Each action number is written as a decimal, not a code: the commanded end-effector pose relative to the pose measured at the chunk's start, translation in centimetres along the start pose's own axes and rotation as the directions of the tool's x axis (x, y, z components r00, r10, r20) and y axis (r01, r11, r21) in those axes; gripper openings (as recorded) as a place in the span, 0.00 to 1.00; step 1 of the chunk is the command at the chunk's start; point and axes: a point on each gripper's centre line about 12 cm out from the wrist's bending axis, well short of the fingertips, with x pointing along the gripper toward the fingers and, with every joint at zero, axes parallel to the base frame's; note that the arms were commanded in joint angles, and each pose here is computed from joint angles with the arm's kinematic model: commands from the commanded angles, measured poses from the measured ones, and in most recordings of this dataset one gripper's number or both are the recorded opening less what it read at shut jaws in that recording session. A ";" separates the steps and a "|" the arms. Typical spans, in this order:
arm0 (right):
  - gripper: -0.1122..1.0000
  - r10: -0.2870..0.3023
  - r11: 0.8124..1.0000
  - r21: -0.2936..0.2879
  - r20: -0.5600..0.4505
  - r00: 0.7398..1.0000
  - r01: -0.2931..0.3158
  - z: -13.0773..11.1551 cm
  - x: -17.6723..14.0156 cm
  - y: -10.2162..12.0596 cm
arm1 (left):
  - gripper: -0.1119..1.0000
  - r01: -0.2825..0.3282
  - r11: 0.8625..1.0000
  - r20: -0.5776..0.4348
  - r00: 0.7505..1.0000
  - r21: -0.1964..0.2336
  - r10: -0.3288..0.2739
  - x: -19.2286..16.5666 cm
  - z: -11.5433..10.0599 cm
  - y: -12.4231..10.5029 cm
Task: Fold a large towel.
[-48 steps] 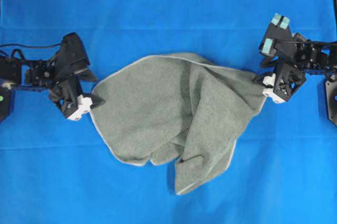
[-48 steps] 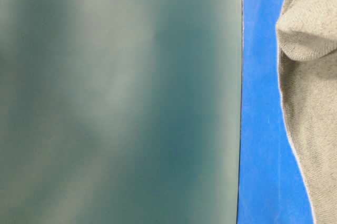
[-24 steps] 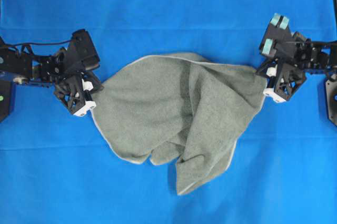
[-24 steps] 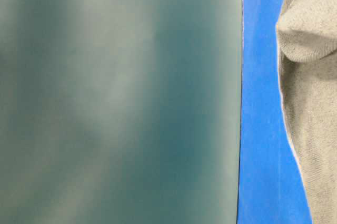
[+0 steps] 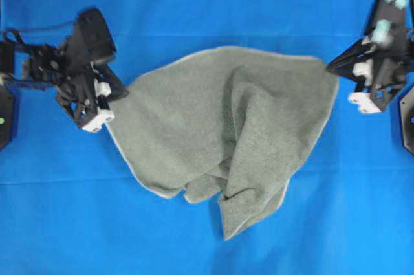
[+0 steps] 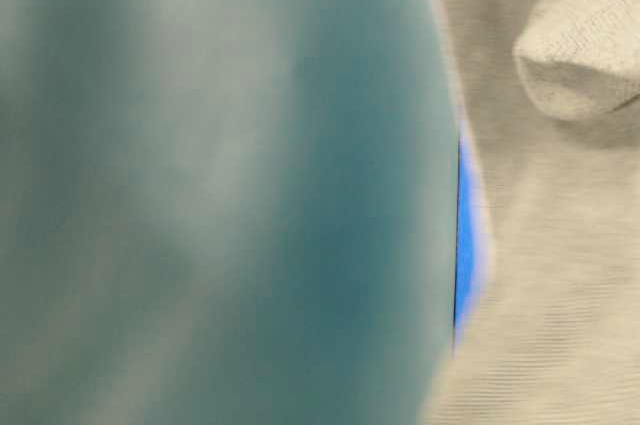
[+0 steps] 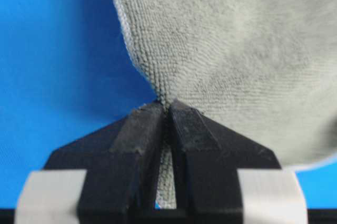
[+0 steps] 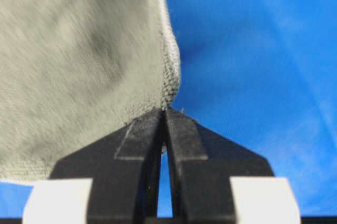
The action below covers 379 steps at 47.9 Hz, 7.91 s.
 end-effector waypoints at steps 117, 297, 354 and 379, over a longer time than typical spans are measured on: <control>0.11 0.332 0.907 0.025 0.571 0.751 -0.420 17.0 -26.3 5.5 | 0.12 0.051 0.997 -0.216 0.976 0.049 -0.039 -28.0 16.3 -11.8; 0.68 -0.273 0.950 0.106 -0.181 0.945 0.295 -3.1 5.1 -8.3 | 0.82 -0.286 0.905 0.118 0.958 0.313 0.262 4.3 3.0 12.8; 0.14 -0.320 0.934 0.062 -0.284 0.904 0.351 -5.0 9.5 -12.9 | 0.12 -0.288 0.836 -0.056 0.934 0.467 0.354 10.8 2.0 20.6; 0.14 -0.304 0.951 0.062 -0.010 0.953 0.304 2.8 -0.3 -6.9 | 0.12 -0.251 0.816 0.005 0.957 0.520 0.291 1.1 7.9 13.5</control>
